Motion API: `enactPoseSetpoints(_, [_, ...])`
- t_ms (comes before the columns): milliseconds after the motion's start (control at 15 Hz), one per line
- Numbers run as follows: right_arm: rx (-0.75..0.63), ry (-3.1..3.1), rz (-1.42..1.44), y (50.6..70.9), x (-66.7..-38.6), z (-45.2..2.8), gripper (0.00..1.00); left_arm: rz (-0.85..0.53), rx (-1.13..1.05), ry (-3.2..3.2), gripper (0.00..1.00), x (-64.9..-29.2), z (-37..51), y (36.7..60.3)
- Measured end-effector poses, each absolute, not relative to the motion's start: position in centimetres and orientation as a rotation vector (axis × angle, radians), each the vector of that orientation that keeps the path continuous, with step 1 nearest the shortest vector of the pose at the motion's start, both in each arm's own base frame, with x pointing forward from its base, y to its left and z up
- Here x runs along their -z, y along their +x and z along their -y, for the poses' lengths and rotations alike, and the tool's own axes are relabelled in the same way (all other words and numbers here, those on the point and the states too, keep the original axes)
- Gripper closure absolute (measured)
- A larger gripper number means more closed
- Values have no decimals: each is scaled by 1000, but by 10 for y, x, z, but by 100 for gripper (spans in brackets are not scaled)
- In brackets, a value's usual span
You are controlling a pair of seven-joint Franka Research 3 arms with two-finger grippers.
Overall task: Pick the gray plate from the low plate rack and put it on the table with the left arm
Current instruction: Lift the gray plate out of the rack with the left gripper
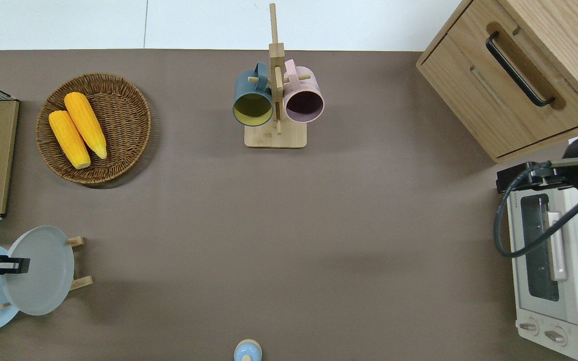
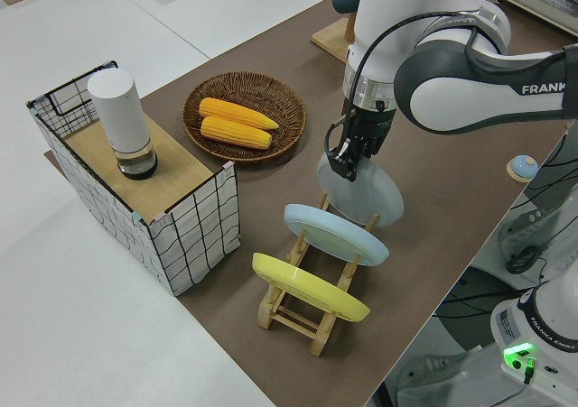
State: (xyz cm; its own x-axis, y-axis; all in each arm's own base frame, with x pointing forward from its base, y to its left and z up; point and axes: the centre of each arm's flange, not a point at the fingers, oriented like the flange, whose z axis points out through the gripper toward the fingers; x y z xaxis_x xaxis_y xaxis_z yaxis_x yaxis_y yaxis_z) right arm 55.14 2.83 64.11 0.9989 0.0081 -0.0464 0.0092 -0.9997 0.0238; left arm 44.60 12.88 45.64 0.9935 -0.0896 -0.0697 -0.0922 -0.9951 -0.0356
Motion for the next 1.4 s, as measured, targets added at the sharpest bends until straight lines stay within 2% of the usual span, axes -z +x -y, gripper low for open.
enactPoseSetpoints(467, [72, 3117, -13, 551, -641, -28, 1, -209, -84, -3059, 92, -508, -89, 441])
enactPoseSetpoints(933, [72, 3117, -13, 551, -641, -28, 1, -122, -171, -3011, 92, -568, -22, 436])
enactPoseSetpoints(1400, [72, 3117, -13, 551, -641, -28, 1, -93, -225, -3158, 92, -575, 12, 431])
